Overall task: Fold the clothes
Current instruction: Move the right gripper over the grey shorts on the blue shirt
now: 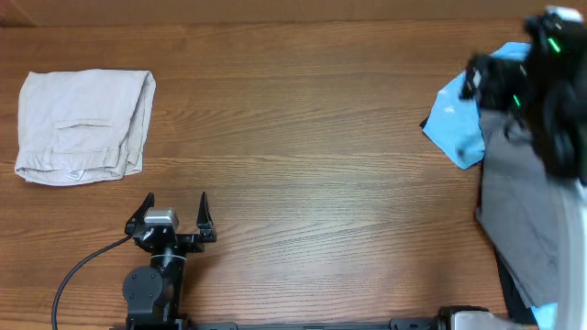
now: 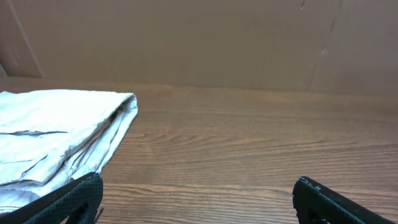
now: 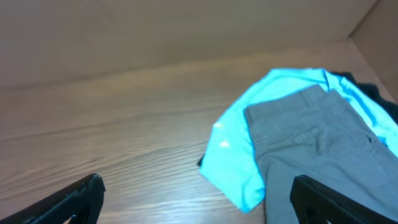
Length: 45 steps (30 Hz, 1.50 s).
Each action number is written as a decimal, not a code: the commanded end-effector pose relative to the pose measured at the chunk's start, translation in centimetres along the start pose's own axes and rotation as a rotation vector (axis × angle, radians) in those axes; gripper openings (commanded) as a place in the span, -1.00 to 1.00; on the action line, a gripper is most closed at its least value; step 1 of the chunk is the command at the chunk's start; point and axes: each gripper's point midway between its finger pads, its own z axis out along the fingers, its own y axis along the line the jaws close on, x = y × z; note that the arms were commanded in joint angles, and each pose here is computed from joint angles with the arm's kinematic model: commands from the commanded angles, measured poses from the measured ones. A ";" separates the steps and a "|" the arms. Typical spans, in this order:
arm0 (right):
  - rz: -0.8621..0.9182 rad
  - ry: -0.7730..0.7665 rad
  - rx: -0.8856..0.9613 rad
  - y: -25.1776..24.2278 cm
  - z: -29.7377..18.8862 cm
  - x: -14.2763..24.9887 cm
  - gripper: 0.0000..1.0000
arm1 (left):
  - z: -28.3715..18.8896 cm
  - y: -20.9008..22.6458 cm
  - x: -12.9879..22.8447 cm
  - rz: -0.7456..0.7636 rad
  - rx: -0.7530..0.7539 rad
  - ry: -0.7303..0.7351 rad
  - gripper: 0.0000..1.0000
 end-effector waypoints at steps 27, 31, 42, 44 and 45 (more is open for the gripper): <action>-0.048 0.450 0.210 -11.8 27.1 10.9 0.38 | 0.0 0.3 0.0 -0.018 -0.015 -0.009 1.00; -0.071 0.473 0.186 -11.8 30.0 13.0 0.43 | 0.0 0.3 0.0 -0.018 -0.015 -0.009 1.00; -0.072 0.486 0.256 -13.9 33.6 15.5 0.21 | 0.0 0.3 0.0 -0.018 -0.015 -0.009 1.00; -0.067 0.480 0.260 -14.2 33.6 15.3 0.06 | 0.0 0.3 0.0 -0.018 -0.015 -0.009 1.00; -0.065 0.477 0.262 -14.4 33.6 15.3 0.06 | 0.0 0.3 0.0 -0.018 -0.015 -0.009 0.99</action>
